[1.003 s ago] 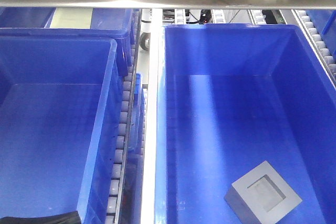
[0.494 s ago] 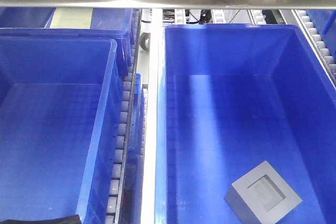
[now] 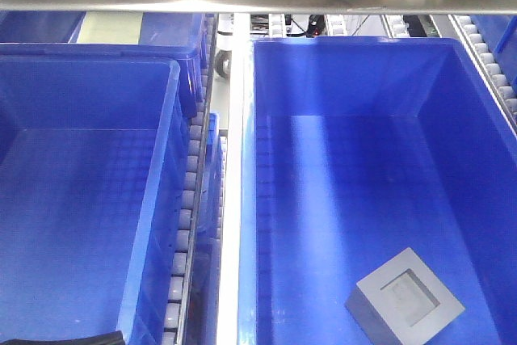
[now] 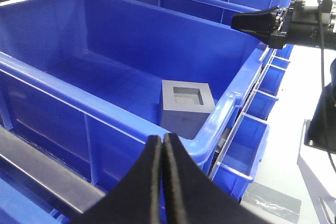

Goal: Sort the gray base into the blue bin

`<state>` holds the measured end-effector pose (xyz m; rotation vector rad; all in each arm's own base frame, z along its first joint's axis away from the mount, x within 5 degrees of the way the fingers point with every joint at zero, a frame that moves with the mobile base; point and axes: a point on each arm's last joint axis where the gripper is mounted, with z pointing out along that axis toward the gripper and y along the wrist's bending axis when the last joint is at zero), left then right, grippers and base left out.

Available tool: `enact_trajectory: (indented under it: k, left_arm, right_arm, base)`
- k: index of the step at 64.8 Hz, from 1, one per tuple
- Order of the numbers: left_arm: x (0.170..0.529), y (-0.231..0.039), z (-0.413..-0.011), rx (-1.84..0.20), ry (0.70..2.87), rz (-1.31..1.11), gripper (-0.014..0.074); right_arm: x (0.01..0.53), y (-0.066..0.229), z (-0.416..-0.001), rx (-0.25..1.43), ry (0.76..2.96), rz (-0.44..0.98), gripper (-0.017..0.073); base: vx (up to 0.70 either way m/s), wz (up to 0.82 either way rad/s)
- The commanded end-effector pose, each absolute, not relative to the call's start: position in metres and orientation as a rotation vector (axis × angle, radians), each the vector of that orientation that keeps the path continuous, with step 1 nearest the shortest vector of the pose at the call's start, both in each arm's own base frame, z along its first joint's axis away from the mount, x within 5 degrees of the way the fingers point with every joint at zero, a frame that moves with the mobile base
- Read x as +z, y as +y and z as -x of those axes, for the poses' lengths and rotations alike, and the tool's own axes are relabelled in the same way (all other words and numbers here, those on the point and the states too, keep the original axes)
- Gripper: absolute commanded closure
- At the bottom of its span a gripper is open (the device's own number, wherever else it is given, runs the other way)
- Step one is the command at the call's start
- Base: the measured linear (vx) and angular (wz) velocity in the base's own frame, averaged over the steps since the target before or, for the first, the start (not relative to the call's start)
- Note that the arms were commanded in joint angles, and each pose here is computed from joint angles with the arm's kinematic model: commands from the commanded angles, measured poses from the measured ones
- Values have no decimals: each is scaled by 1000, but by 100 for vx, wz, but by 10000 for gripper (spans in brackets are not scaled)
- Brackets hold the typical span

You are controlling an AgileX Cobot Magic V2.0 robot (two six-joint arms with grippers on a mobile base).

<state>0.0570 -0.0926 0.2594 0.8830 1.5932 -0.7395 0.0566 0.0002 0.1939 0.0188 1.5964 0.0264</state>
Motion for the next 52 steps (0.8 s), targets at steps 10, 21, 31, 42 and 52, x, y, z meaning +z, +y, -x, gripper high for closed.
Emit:
enact_trajectory:
  k: [10, 21, 31, 42, 52]
  left_arm:
    - [273, -94, -58, -778, 1519, -834, 599]
    - [273, -94, -57, -768, 1510, -843, 599]
    - [273, -94, -57, -784, 1527, -828, 599]
    - [272, -94, -57, -797, 1543, -817, 599]
    - [272, -93, -58, -754, 1517, -849, 599]
  right_arm:
    - [203, 0, -56, 15, 1505, -9, 564]
    - [203, 0, -56, 15, 1505, -9, 564]
    - [203, 0, -56, 15, 1505, -9, 564]
    - [203, 0, -56, 15, 1505, -9, 564]
    - [203, 0, -56, 15, 1505, -9, 564]
  base:
    - [0, 0]
    - [0, 0]
    - [0, 0]
    - [0, 0]
    - [0, 0]
